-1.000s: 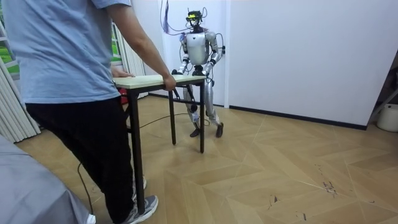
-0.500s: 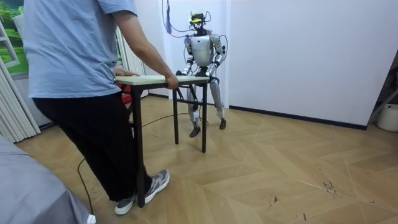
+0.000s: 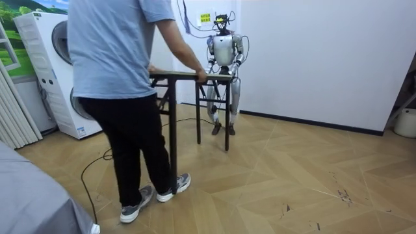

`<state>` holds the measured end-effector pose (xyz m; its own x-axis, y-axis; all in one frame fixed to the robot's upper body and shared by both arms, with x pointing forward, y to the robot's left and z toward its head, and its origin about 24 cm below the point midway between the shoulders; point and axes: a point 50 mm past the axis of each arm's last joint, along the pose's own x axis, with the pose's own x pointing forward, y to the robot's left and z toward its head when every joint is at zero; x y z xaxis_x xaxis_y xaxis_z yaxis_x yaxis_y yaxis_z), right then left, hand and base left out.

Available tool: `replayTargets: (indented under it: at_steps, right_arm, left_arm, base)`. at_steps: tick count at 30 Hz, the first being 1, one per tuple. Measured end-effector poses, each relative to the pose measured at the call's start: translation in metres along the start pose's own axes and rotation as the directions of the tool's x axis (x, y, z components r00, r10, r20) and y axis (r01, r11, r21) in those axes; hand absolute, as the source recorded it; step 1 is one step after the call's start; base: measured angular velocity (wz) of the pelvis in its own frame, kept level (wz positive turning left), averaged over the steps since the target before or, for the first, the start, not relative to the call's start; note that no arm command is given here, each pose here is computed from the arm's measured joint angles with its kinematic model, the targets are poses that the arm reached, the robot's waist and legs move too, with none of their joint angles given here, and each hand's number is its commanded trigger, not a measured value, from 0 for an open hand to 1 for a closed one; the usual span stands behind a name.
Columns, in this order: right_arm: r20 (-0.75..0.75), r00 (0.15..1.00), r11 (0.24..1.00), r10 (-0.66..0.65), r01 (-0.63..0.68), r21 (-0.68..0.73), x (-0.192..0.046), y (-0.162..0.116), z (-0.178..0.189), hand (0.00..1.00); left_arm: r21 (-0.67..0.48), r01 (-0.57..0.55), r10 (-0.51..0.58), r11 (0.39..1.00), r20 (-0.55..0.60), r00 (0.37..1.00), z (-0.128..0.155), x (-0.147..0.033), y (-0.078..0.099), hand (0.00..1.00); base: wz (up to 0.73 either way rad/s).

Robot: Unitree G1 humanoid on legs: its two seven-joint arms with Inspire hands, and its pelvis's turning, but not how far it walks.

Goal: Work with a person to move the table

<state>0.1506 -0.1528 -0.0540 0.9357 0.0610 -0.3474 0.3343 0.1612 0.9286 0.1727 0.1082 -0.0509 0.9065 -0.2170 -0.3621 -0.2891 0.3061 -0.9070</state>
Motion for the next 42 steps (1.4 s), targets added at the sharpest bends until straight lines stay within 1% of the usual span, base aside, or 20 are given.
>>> replayTargets:
  at_steps: [3,5,6,7,8,9,10,11,13,18,23,27,30,31,34,37,42]
  right_arm:
    - [-0.011,1.000,1.000,0.002,-0.002,-0.010,0.001,0.002,-0.003,1.00]
    - [-0.056,0.998,0.999,0.010,-0.012,-0.036,0.010,0.010,-0.013,1.00]
    - [-0.059,0.998,0.999,0.009,-0.011,-0.032,0.011,0.011,-0.017,1.00]
    - [-0.046,0.999,1.000,0.006,-0.007,-0.030,0.008,0.009,-0.017,1.00]
    - [-0.028,0.999,0.999,0.039,-0.040,-0.031,0.008,0.011,-0.012,1.00]
    - [-0.022,0.998,0.998,0.060,-0.061,-0.031,0.008,0.014,-0.010,1.00]
    - [-0.032,0.996,0.997,0.083,-0.083,0.002,0.009,0.019,-0.017,1.00]
    - [-0.029,0.996,0.996,0.084,-0.083,0.016,0.008,0.020,-0.021,1.00]
    - [-0.021,0.996,0.996,0.090,-0.090,0.012,0.009,0.021,-0.018,1.00]
    - [-0.054,0.995,0.996,0.090,-0.090,0.003,0.016,0.024,-0.019,1.00]
    - [-0.056,0.998,0.999,0.039,-0.038,0.008,0.015,0.013,-0.021,1.00]
    - [-0.036,0.999,0.999,0.032,-0.032,0.009,0.015,0.013,-0.019,1.00]
    - [-0.050,0.999,1.000,0.000,0.000,-0.015,0.014,0.007,-0.021,1.00]
    - [-0.048,0.999,1.000,-0.002,0.001,-0.020,0.014,0.007,-0.021,1.00]
    - [-0.038,0.999,1.000,0.002,-0.003,-0.026,0.014,0.009,-0.020,1.00]
    - [-0.033,0.999,0.999,0.033,-0.034,-0.041,0.017,0.016,-0.016,1.00]
    - [-0.017,0.999,0.999,0.029,-0.029,-0.033,0.013,0.013,-0.014,1.00]
  left_arm:
    - [-0.010,-0.004,0.004,1.000,0.010,1.000,0.002,-0.002,0.001,1.00]
    - [-0.025,-0.006,0.008,1.000,0.061,0.998,0.013,-0.005,0.005,1.00]
    - [-0.030,-0.011,0.012,1.000,0.059,0.998,0.013,-0.006,0.005,1.00]
    - [-0.024,-0.010,0.011,1.000,0.041,0.999,0.011,-0.006,0.003,1.00]
    - [-0.012,0.017,-0.017,1.000,0.036,0.999,0.009,-0.004,-0.005,1.00]
    - [-0.001,0.034,-0.034,0.999,0.040,0.999,0.011,-0.005,-0.009,1.00]
    - [0.037,0.064,-0.066,0.997,0.060,0.996,0.021,-0.008,-0.018,1.00]
    - [0.063,0.067,-0.071,0.996,0.059,0.996,0.024,-0.007,-0.020,1.00]
    - [0.060,0.067,-0.070,0.996,0.058,0.996,0.024,-0.006,-0.021,1.00]
    - [0.062,0.058,-0.062,0.996,0.074,0.995,0.028,-0.005,-0.020,1.00]
    - [0.059,0.001,-0.005,0.998,0.060,0.998,0.025,-0.007,-0.012,1.00]
    - [0.060,-0.002,-0.001,0.998,0.056,0.998,0.024,-0.005,-0.013,1.00]
    - [0.027,-0.043,0.041,0.999,0.054,0.998,0.021,-0.009,-0.003,1.00]
    - [0.022,-0.047,0.045,0.999,0.053,0.998,0.020,-0.009,-0.002,1.00]
    - [0.008,-0.045,0.044,0.999,0.053,0.998,0.016,-0.009,-0.003,1.00]
    - [0.001,-0.022,0.022,1.000,0.062,0.998,0.016,-0.007,-0.008,1.00]
    - [0.017,-0.015,0.014,1.000,0.047,0.999,0.016,-0.005,-0.010,1.00]
  base:
    - [-0.64]
    - [-0.66]
    - [-0.11]
    - [0.46]
    - [0.51]
    - [0.55]
    - [0.40]
    - [0.32]
    - [-0.27]
    - [-0.29]
    - [-0.19]
    - [-0.13]
    - [-0.15]
    - [0.05]
    - [0.13]
    - [0.24]
    - [0.22]
